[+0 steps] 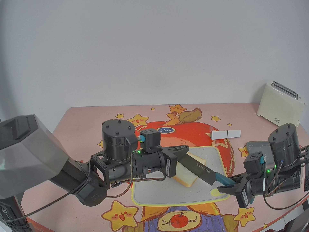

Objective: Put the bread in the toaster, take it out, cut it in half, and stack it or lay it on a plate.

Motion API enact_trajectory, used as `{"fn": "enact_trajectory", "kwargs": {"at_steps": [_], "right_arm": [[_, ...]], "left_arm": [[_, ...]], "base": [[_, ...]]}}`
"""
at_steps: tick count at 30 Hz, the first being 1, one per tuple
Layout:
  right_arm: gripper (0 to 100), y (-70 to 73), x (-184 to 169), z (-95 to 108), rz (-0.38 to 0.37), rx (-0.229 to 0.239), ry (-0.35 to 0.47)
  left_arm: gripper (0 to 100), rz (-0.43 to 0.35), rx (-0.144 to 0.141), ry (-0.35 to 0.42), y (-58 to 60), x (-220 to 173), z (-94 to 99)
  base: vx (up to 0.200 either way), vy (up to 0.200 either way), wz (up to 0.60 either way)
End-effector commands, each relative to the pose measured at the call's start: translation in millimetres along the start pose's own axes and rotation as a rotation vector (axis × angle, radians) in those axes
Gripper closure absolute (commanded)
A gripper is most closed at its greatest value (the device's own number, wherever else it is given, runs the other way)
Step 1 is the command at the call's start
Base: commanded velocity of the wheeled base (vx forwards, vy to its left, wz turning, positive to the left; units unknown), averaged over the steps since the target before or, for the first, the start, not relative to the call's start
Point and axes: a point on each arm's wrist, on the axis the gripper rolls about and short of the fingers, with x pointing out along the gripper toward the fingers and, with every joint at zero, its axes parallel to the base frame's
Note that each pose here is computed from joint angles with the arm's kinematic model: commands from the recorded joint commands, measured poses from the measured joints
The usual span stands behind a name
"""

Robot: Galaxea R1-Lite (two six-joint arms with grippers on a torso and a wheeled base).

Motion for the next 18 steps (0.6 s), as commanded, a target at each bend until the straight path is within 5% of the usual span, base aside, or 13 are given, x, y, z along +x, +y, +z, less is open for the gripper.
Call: {"fn": "enact_trajectory", "kwargs": {"at_steps": [1,7,10,18], "right_arm": [[100,0.0,-0.1,3.8,-0.001,0.016,-0.01],[100,0.0,-0.5,4.1,-0.001,0.022,-0.006],[100,0.3,-0.3,3.7,0.0,0.021,-0.004],[100,0.0,-0.6,3.2,-0.001,0.022,-0.002]], "left_arm": [[100,-0.001,-0.005,0.013,-0.6,-0.8,-3.9],[100,-0.039,0.011,-0.036,-7.6,0.0,-4.0],[100,-0.051,-0.021,-0.056,-7.6,5.3,-11.7],[100,-0.05,-0.03,-0.051,-7.5,2.4,-16.2]], "base": [[0.0,0.0,0.0],[0.0,0.0,0.0],[0.0,0.0,0.0],[0.0,0.0,0.0]]}}
